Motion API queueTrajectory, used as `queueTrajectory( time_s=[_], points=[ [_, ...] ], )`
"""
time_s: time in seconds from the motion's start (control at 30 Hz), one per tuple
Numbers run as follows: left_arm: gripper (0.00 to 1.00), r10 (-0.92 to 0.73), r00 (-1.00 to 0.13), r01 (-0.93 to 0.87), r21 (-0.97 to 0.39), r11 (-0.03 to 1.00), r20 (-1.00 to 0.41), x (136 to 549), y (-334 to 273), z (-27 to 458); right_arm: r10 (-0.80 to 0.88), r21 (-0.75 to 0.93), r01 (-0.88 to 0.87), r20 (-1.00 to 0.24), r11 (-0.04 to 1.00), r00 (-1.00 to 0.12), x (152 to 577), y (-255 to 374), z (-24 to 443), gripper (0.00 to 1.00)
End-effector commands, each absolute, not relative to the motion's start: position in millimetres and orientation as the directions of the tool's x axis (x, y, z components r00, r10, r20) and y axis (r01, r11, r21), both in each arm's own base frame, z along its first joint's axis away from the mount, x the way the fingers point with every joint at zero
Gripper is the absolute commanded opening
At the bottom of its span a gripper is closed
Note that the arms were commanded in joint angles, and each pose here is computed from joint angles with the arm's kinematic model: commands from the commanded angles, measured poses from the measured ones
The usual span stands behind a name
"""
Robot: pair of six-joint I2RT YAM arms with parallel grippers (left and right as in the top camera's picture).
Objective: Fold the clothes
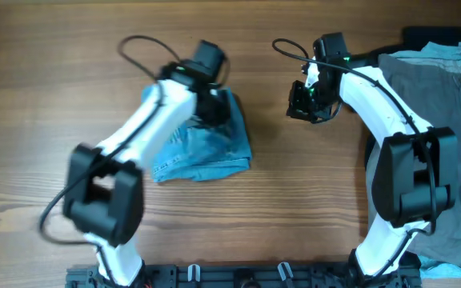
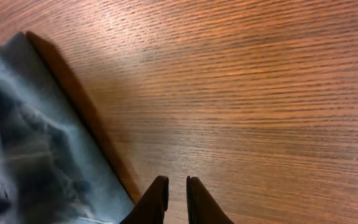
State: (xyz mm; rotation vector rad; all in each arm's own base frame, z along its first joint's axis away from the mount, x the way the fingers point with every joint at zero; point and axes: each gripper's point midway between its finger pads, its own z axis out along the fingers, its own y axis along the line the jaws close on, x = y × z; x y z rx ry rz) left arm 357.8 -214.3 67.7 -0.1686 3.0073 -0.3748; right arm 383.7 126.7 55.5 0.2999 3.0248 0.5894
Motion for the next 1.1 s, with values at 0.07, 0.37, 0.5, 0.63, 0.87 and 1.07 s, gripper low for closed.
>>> queueTrajectory(
  time_s=[0.07, 0.37, 0.5, 0.63, 0.87, 1.07],
  points=[
    [0.45, -0.062, -0.997, -0.07, -0.29, 0.955, 0.035, 326.4, -258.6, 43.0, 0.142, 0.378, 0.126, -0.014, 0.917, -0.99, 379.9, 128.5, 56.2, 0.16],
    [0.54, -0.202, -0.962, -0.131, -0.337, 0.932, -0.183, 358.3, -151.3, 197.4, -0.23, 0.688, -0.287, -0.177, 0.666, -0.957, 359.7, 202.3, 94.5, 0.4],
    [0.59, -0.298, -0.87, -0.184, -0.302, 0.935, -0.394, 353.7, -78.9, 263.0, -0.312, 0.659, -0.341, -0.166, 0.67, -0.935, 340.7, 239.7, 87.7, 0.58],
    [0.57, -0.336, -0.846, -0.249, -0.25, 0.936, -0.413, 333.5, -36.7, 275.6, -0.228, 0.487, -0.205, -0.013, 0.849, -0.974, 324.3, 257.7, 44.9, 0.58],
    [0.55, -0.341, -0.868, -0.287, -0.196, 0.938, -0.36, 320.7, -15.2, 264.5, -0.221, 0.516, -0.134, 0.112, 0.846, -0.969, 290.7, 298.0, 24.7, 0.55],
    [0.54, -0.341, -0.87, -0.288, -0.195, 0.938, -0.355, 321.2, -15.2, 262.8, -0.256, 0.55, -0.214, -0.001, 0.807, -0.967, 307.7, 298.8, 62.4, 0.04]
  ],
)
